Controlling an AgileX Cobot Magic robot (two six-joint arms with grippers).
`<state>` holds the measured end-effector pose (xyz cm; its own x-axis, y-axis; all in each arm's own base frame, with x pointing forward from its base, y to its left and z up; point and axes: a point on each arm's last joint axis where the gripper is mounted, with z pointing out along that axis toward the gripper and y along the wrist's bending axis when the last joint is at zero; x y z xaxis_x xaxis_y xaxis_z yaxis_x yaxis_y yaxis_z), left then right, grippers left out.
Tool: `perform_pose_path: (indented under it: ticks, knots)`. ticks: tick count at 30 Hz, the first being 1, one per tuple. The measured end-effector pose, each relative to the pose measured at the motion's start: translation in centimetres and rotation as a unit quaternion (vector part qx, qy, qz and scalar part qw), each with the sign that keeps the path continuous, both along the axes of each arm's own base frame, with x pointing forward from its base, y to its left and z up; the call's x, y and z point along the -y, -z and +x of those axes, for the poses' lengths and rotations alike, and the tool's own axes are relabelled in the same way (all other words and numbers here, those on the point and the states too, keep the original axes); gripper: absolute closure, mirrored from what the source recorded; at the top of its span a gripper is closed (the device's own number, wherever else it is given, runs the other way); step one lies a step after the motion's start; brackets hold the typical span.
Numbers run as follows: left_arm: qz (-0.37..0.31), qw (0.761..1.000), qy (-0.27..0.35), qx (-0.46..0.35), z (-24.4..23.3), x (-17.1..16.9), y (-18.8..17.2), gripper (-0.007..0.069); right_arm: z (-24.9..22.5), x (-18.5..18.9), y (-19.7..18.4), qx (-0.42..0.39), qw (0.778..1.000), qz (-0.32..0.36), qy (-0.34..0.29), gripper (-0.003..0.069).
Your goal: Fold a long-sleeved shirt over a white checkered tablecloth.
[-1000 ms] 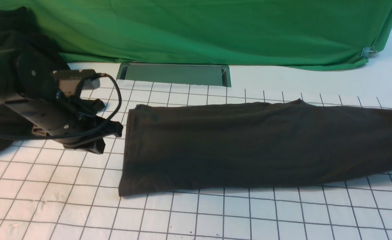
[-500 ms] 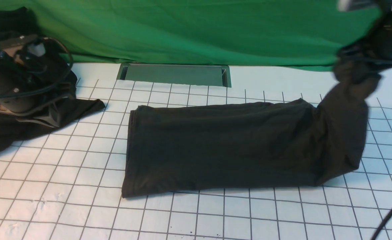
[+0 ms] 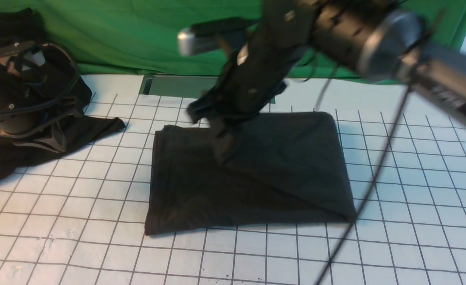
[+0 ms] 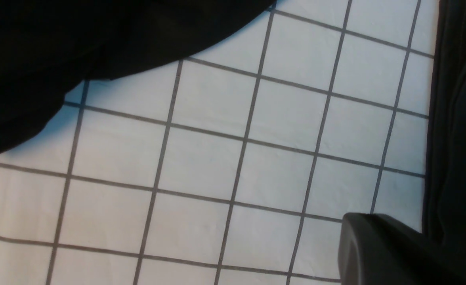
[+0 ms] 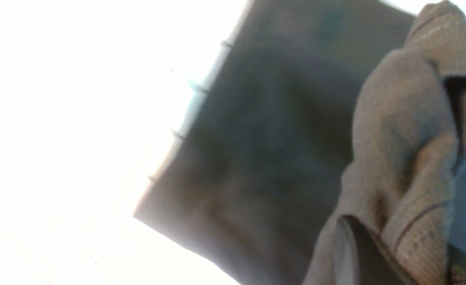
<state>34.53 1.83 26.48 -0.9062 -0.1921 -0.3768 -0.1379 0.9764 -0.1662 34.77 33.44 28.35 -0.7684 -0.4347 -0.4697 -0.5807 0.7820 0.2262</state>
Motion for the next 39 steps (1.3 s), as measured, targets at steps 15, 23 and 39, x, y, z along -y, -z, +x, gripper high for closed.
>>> perform_pose_path:
  ticks: [15, 23, 39]
  knots:
    - [-0.001, 1.000, 0.004, 0.000, 0.0, 0.0, 0.0, 0.0631, -1.9, -7.2, 6.7, -0.029, 0.998, 0.028, -0.048, 0.0260]
    - [-0.024, 1.000, 0.015, -0.006, -0.1, 0.5, 0.0, 0.0631, -0.7, -2.4, -2.5, 0.071, 0.993, -0.037, -0.081, 0.0323]
    - [-0.070, 0.980, 0.184, -0.022, -0.5, 13.4, 2.2, 0.0631, 1.0, 14.1, -2.0, -0.019, 0.994, -0.105, 0.026, 0.0665]
